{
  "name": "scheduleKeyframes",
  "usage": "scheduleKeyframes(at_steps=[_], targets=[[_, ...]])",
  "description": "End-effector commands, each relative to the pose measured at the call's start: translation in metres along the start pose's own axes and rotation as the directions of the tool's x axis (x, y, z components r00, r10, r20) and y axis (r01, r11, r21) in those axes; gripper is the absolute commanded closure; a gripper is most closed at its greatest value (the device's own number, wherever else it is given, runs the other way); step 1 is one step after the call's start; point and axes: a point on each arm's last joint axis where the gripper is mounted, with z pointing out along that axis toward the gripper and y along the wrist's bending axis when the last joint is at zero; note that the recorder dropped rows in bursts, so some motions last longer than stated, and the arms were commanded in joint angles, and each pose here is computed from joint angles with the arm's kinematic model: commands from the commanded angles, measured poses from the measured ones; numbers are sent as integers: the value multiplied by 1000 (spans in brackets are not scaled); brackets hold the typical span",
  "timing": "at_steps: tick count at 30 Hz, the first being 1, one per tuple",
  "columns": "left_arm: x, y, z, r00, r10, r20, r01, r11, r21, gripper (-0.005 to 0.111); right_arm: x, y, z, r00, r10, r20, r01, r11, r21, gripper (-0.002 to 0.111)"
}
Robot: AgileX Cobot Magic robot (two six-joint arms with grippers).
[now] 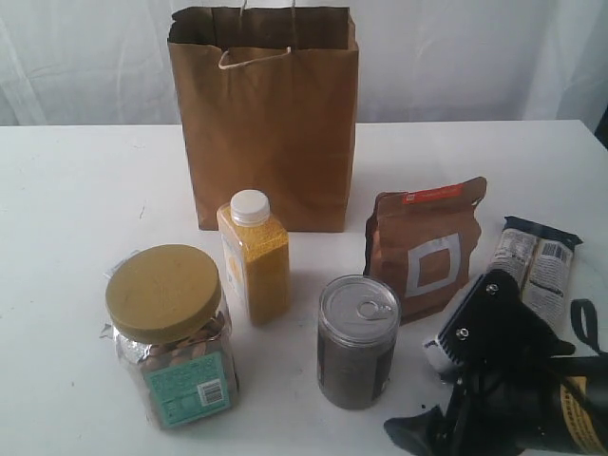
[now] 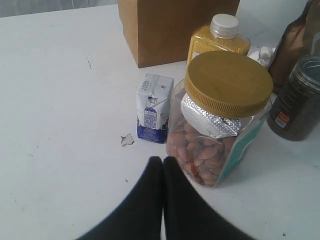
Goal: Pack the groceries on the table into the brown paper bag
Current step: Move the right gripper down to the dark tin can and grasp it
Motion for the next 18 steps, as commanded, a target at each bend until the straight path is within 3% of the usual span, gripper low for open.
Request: scheduleKeyframes(at_steps=[1, 6, 13, 15, 18], targets=[[1, 0, 0, 1000, -12, -2, 12, 1000, 2, 107, 4, -3, 8, 997, 65, -30, -65, 998, 8, 3], [2, 0, 1, 1000, -12, -2, 12, 1000, 1, 107, 3, 4, 10, 997, 78, -27, -79, 994, -76, 3], [2, 0, 1, 1000, -12, -2, 12, 1000, 1, 107, -8, 10, 9, 960, 276, 55, -263, 950, -165, 3], [2, 0, 1, 1000, -12, -2, 12, 1000, 1, 107, -6, 7, 9, 973, 224, 58, -216, 969, -124, 3], [2, 0, 1, 1000, -12, -2, 12, 1000, 1, 107, -4, -3, 11, 997, 51, 56, -51, 999, -8, 3]])
